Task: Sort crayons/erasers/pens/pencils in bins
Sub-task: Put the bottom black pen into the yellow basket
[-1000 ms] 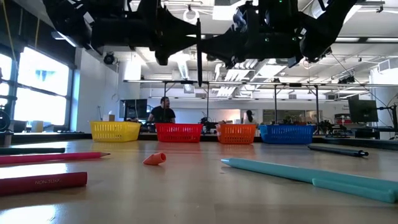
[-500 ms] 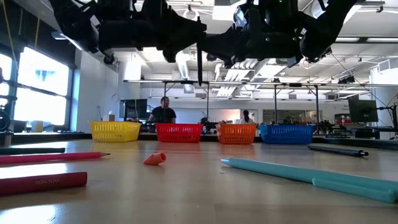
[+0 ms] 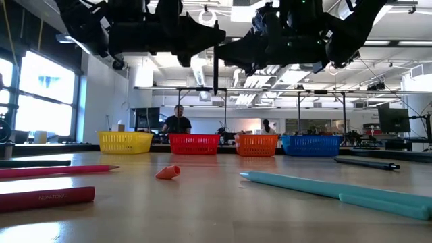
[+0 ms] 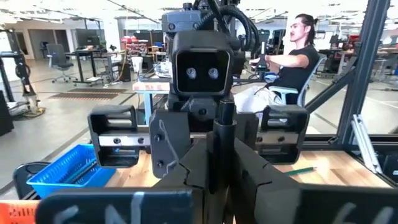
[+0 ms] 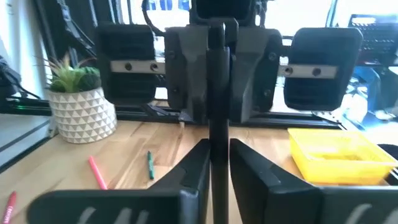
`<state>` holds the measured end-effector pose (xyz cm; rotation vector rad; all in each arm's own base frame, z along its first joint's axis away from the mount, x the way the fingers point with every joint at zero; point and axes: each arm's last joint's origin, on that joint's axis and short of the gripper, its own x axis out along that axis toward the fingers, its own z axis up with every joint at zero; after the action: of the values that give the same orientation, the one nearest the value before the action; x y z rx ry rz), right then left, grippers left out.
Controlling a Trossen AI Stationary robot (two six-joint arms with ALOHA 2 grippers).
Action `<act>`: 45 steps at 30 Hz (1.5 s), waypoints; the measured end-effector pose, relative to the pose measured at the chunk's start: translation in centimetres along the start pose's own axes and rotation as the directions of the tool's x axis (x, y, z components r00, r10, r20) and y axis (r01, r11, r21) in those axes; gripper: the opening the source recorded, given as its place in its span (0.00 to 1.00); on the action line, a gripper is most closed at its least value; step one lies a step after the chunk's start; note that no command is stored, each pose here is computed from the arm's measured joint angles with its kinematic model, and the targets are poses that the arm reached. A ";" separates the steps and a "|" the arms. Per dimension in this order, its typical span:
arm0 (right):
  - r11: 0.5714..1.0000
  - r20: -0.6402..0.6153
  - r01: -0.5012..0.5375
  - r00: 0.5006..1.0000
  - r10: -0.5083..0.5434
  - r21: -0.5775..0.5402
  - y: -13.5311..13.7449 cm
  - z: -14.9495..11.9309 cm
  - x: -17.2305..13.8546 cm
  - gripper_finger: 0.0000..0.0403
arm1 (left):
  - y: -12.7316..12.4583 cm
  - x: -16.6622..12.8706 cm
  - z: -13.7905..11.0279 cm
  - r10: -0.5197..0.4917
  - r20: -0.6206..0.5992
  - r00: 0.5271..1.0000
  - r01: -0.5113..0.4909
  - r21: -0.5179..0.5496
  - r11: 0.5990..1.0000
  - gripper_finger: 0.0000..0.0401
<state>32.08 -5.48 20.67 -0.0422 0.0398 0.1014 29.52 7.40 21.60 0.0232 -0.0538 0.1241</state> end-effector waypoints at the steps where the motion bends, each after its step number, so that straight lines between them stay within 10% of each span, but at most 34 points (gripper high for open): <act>1: 1.000 -0.009 0.006 1.000 -0.006 0.002 0.0 -0.1 0.0 0.16 | 0.1 0.0 0.0 0.008 0.001 1.000 -0.008 0.000 1.000 0.05; 20: 0.990 -0.040 0.137 0.990 -0.137 0.011 -0.4 -0.3 0.0 0.51 | 2.2 -2.2 3.6 0.234 -0.211 0.949 -0.208 0.139 0.968 0.05; 26: 0.983 -0.067 0.180 0.981 -0.181 -0.018 -0.5 -0.6 -0.1 0.44 | 3.5 -3.5 4.2 0.310 -0.347 0.885 -0.275 0.149 0.950 0.05; 32: 0.983 -0.080 0.179 0.980 -0.182 -0.038 -0.5 -0.7 -0.1 0.26 | 6.1 -4.9 4.3 0.436 -0.546 0.715 -0.413 0.174 0.894 0.05; 45: 0.983 -0.085 0.175 0.980 -0.179 -0.052 -0.5 -0.8 -0.1 0.03 | 10.5 -7.7 3.1 0.576 -0.645 0.502 -0.603 0.217 0.768 0.05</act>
<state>32.02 -6.04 19.94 -0.0946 0.1229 -0.0781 20.46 16.80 24.49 -0.0839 0.7065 0.8353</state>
